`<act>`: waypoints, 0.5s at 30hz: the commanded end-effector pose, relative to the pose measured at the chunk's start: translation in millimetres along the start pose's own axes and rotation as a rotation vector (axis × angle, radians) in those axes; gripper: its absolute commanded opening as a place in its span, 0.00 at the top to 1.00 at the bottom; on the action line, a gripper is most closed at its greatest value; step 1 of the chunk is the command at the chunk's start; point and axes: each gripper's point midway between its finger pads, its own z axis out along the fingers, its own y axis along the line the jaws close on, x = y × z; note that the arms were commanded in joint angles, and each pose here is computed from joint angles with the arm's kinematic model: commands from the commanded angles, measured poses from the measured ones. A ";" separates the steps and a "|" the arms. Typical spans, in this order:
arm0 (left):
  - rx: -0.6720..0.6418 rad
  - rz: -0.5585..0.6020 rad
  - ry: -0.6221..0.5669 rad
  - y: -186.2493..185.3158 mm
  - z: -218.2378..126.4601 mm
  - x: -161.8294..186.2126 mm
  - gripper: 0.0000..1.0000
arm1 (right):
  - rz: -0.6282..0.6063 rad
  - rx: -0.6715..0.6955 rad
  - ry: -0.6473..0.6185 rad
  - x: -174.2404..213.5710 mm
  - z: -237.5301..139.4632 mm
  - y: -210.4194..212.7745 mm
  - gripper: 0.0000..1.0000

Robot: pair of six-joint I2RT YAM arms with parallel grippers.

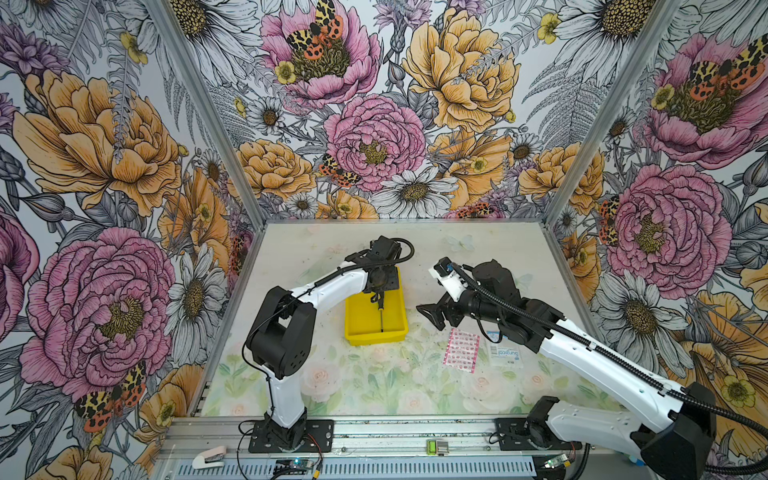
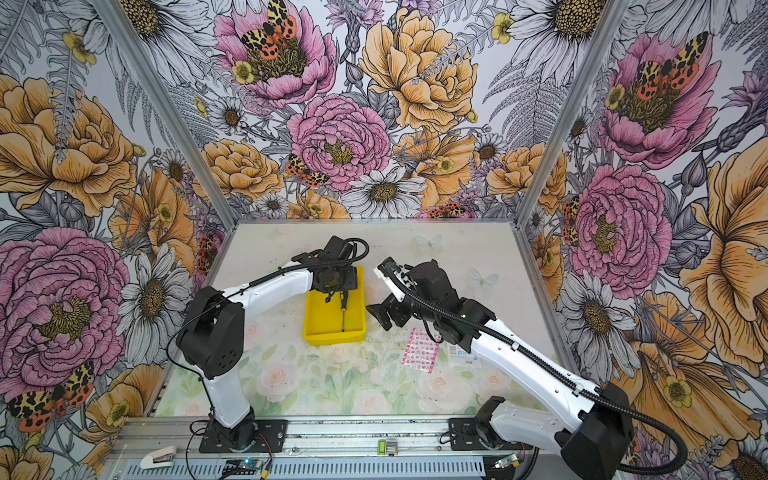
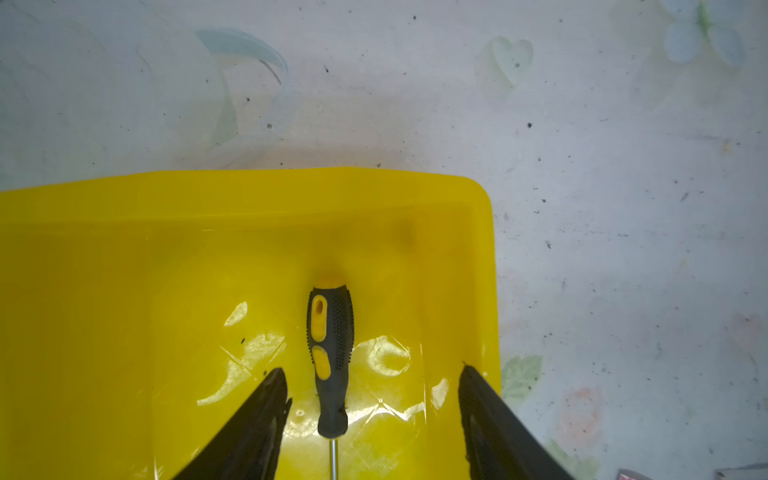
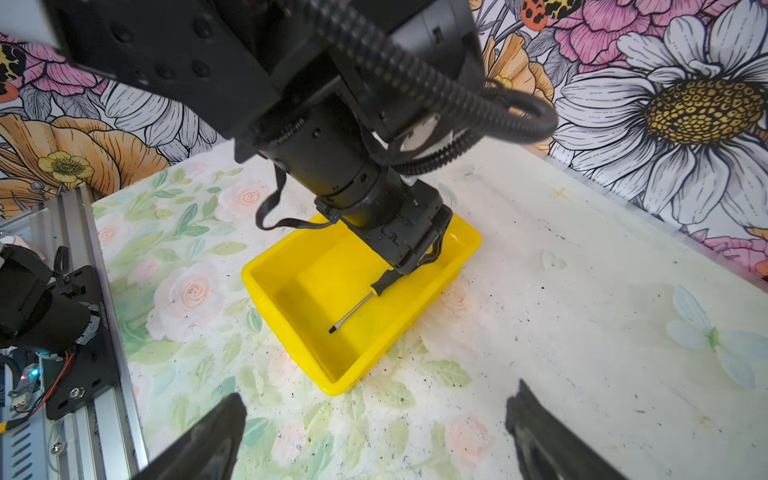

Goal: Put the screwdriver in the bin

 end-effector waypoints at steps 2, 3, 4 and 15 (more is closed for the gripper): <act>0.007 0.015 -0.048 -1.0 -34.9 -5.7 0.26 | 0.030 0.063 -0.020 5.3 -12.2 -9.7 0.01; 0.006 0.021 -0.051 -0.6 -40.5 -5.4 0.25 | 0.031 0.073 -0.021 6.9 -13.9 -10.9 0.00; 0.003 0.024 -0.057 1.4 -47.5 -5.9 0.23 | 0.030 0.086 -0.019 10.3 -15.3 -12.9 0.01; 0.029 0.035 -0.125 25.6 -98.8 -3.5 0.01 | 0.075 0.256 -0.007 25.9 -24.2 -45.7 0.00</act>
